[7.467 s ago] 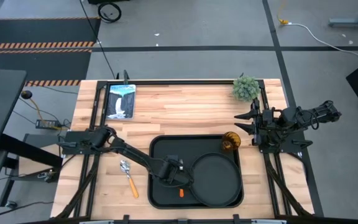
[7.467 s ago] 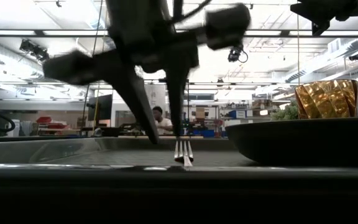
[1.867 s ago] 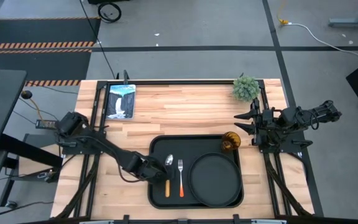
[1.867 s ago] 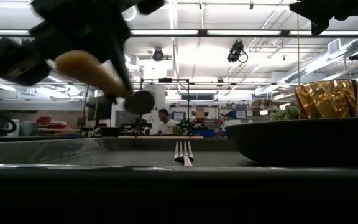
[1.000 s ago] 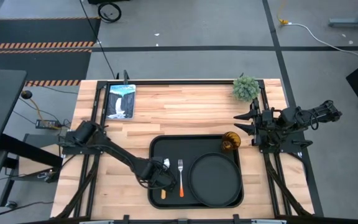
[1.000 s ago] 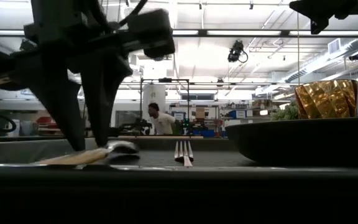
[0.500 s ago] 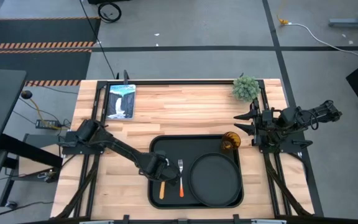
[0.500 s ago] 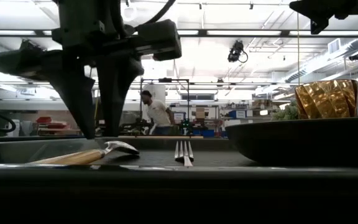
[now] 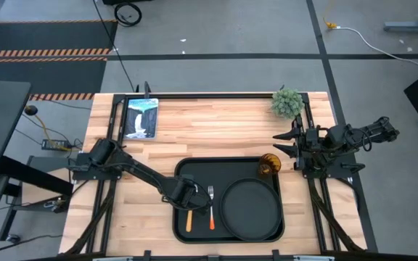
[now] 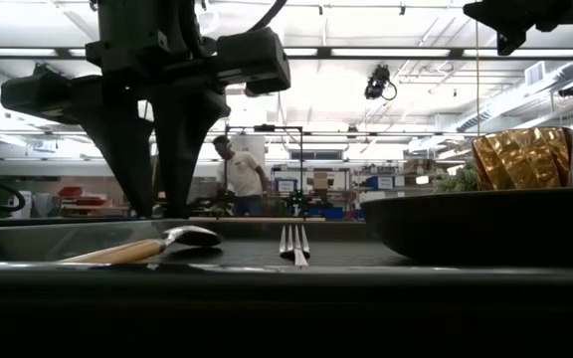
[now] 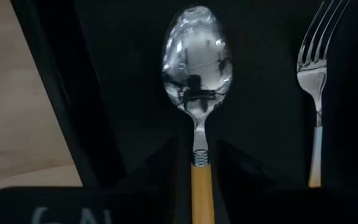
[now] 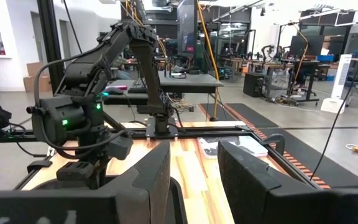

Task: Pick and place plate/cup/fork/spoon on tray
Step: Put the yellow spoon to the left side of the orange fork on the black serving tray

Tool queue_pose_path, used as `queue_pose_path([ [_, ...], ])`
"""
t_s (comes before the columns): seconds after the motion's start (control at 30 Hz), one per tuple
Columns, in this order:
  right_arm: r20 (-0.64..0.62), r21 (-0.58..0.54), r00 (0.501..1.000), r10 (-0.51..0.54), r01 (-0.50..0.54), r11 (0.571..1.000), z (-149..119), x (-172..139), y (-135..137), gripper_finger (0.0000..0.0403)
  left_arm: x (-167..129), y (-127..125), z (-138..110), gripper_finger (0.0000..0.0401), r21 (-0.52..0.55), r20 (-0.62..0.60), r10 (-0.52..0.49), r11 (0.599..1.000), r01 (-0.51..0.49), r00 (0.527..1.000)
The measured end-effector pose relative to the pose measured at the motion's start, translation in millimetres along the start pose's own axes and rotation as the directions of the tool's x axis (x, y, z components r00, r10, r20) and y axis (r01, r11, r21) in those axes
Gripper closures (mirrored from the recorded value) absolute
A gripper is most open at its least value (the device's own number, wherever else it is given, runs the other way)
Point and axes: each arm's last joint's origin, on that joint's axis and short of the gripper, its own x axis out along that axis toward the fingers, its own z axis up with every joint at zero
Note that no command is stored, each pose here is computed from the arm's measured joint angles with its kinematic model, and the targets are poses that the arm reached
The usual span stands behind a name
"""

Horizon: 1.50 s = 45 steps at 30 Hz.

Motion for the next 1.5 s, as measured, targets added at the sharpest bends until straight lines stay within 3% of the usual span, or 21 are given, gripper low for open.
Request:
queue_pose_path([
  [0.33,-0.001,0.000,1.000,0.002,-0.002,1.000,0,0,0,0.0261,11,-2,-2,0.0310,0.016,-0.025,0.004,1.000,-0.004,1.000],
  [0.63,-0.004,-0.001,1.000,0.002,-0.002,1.000,0,1,0,0.0261,19,-4,-1,0.0244,0.043,-0.040,0.011,0.999,-0.009,0.999],
  [0.77,-0.006,-0.001,1.000,0.002,-0.002,1.000,-1,1,1,0.0261,22,-4,1,0.0239,0.052,-0.037,0.021,0.998,-0.019,0.999],
  [0.93,-0.006,-0.002,1.000,0.002,-0.002,1.000,-1,2,1,0.0261,25,-5,3,0.0276,0.066,-0.035,0.026,0.998,-0.023,0.999],
  [1.23,-0.009,-0.003,1.000,0.002,-0.002,1.000,-1,2,1,0.0261,28,-7,3,0.0378,0.090,-0.042,0.020,0.996,-0.016,0.999],
  [1.5,-0.009,-0.003,1.000,0.002,-0.002,1.000,-1,2,1,0.0261,18,-13,7,0.0386,0.096,-0.056,0.001,0.995,0.004,0.998],
])
